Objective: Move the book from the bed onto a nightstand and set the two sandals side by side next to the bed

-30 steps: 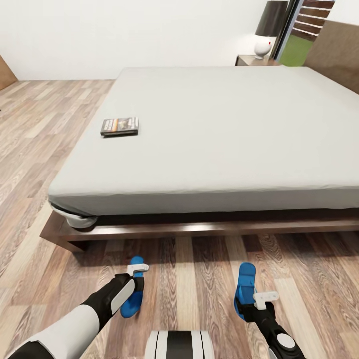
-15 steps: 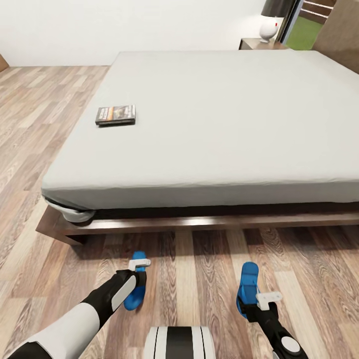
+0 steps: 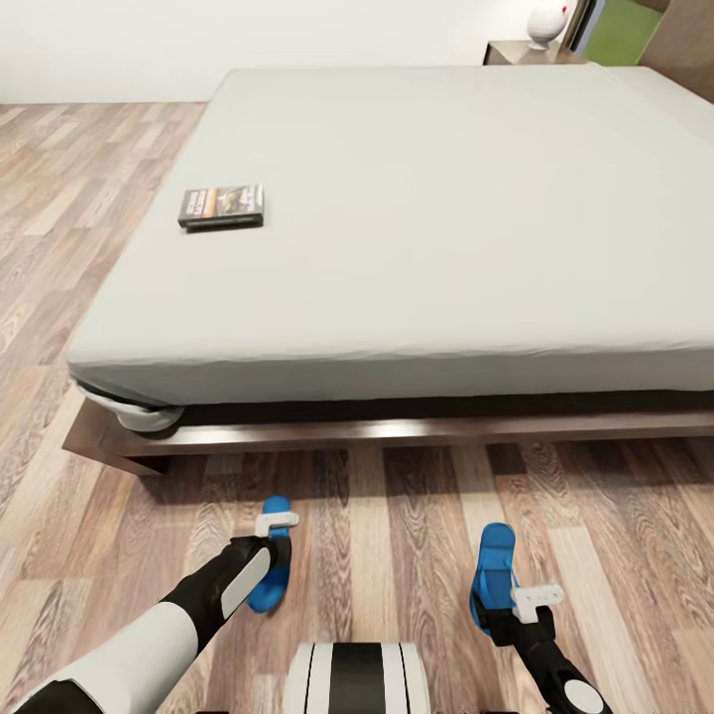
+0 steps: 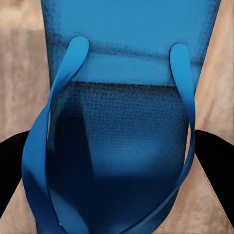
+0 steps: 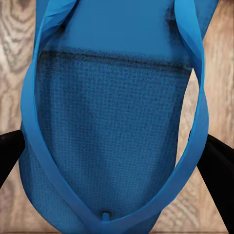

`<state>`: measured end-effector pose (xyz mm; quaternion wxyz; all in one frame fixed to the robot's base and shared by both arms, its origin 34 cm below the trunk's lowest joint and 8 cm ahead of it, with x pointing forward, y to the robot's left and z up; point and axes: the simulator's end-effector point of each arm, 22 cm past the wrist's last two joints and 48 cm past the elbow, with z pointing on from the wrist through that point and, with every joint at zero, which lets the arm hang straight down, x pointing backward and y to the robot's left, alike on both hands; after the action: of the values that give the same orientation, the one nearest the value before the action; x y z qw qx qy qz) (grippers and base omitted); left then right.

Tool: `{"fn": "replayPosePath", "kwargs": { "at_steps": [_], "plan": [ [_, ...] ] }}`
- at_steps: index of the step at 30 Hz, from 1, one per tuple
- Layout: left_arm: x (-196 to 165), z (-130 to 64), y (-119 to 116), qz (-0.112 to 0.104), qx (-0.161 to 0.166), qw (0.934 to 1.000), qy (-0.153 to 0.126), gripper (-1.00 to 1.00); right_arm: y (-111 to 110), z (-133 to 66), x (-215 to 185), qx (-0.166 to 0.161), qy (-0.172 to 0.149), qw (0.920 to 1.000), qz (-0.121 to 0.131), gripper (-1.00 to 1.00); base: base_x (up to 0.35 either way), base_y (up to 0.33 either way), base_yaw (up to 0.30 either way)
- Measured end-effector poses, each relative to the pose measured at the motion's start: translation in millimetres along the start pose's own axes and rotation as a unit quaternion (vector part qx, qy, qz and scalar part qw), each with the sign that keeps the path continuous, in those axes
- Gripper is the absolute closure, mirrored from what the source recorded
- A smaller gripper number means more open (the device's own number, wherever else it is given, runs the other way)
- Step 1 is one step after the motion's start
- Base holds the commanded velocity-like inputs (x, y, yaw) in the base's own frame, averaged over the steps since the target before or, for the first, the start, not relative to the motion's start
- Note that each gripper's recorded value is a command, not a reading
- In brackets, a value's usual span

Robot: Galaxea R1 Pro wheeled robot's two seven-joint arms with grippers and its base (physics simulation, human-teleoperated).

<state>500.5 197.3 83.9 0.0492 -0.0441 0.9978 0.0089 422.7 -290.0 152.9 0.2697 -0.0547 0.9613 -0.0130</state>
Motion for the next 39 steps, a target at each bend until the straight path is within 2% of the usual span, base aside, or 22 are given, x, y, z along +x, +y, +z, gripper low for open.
{"fn": "replayPosePath", "kwargs": {
  "at_steps": [15,21,32,39],
  "plan": [
    [-10,1.3,-5,-0.001,0.007,0.9998,-0.017,1.0,1,1.4,6,-0.001,0.006,1.0,0.0,1.0,0.0,0.0,0.0],
    [-2,11.7,7,-0.001,-0.001,1.0,-0.008,1.0,2,4.4,18,-0.002,0.018,0.9998,0.0,1.0,0.0,0.0,0.0],
    [-3,12.0,11,-0.001,-0.003,1.0,-0.009,1.0,2,4.4,18,-0.002,0.019,0.9998,0.0,1.0,0.0,0.0,0.0],
    [9,23.3,12,-0.003,-0.004,1.0,0.001,1.0,3,7.4,32,-0.003,0.033,0.9994,0.0,1.0,0.0,0.0,0.0]
  ]
}}
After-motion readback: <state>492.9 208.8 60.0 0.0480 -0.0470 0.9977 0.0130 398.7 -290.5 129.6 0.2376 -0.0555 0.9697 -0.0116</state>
